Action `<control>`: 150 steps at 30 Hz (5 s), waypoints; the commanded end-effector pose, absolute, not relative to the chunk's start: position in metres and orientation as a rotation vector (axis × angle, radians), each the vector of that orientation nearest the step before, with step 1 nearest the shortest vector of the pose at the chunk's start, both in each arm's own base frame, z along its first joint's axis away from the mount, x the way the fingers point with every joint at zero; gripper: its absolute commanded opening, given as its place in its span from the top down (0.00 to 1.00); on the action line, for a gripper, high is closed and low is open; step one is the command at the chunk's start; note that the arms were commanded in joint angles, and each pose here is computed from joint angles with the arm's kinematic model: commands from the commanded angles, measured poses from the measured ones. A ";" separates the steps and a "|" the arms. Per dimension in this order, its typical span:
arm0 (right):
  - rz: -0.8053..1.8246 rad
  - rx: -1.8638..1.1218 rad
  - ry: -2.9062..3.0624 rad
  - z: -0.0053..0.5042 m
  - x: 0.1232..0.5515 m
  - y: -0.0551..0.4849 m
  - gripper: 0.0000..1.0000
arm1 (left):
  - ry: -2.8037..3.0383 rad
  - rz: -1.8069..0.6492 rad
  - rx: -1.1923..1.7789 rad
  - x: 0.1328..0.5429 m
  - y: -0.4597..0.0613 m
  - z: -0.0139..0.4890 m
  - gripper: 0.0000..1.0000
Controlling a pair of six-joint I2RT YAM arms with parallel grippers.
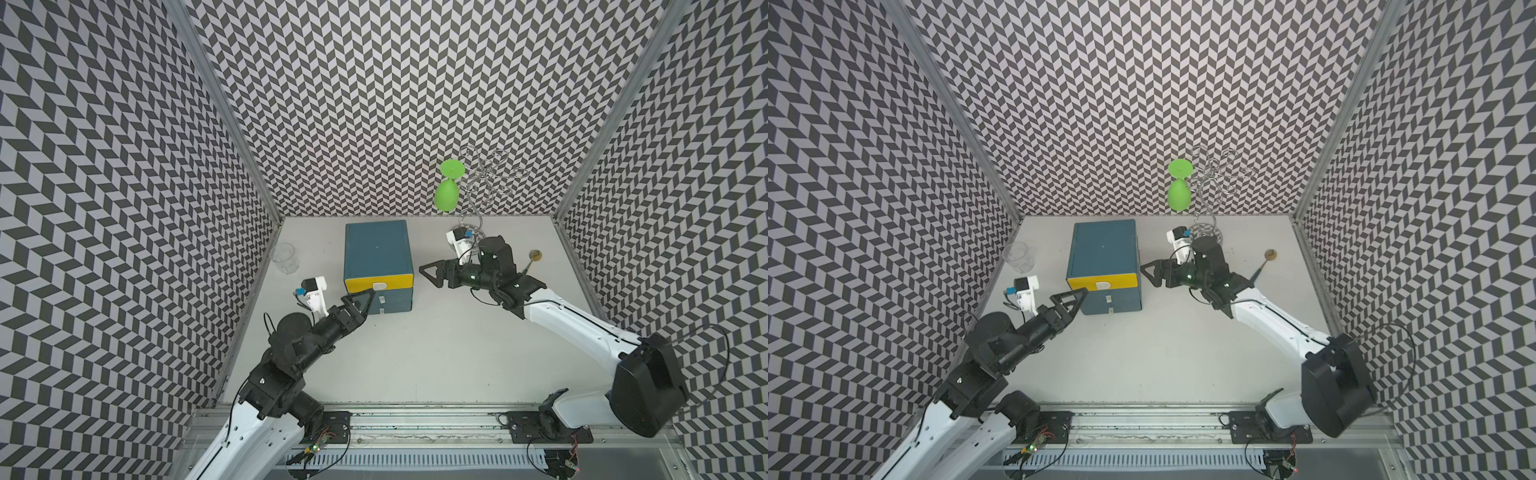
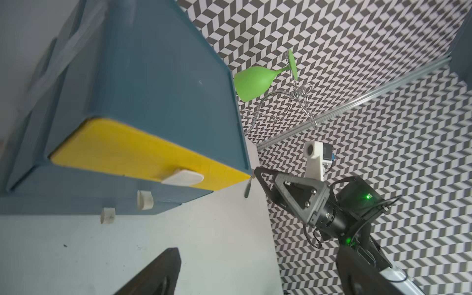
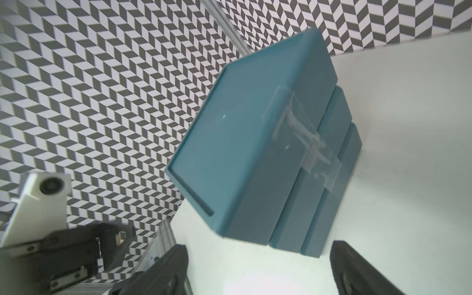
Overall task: Take the cookies out of the drawer
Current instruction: Adjust the storage box at the center of the board, then open the drawer in the storage box.
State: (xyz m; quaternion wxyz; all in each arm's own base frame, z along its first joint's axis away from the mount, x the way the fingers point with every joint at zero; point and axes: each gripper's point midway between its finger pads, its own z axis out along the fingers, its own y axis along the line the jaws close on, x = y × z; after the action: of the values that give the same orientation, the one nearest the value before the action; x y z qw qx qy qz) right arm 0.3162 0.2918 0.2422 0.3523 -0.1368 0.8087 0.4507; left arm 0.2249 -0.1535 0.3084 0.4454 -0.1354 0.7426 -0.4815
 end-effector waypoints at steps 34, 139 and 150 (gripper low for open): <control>2.089 0.146 1.589 0.225 0.265 0.380 0.31 | 2.266 -0.229 0.209 0.421 -0.133 0.236 0.02; 1.822 0.533 1.874 0.238 0.361 0.416 0.48 | 2.401 -0.417 0.269 0.365 -0.141 0.173 0.02; 1.824 0.535 1.872 0.235 0.368 0.414 0.67 | 2.404 -0.417 0.272 0.365 -0.141 0.170 0.02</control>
State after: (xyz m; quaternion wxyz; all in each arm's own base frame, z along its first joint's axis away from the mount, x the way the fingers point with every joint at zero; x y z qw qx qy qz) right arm 0.3547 0.4154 0.2078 0.2032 0.2041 0.7105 0.6421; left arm 0.4007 -0.1511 0.2511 0.4754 0.1257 0.8547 -0.1663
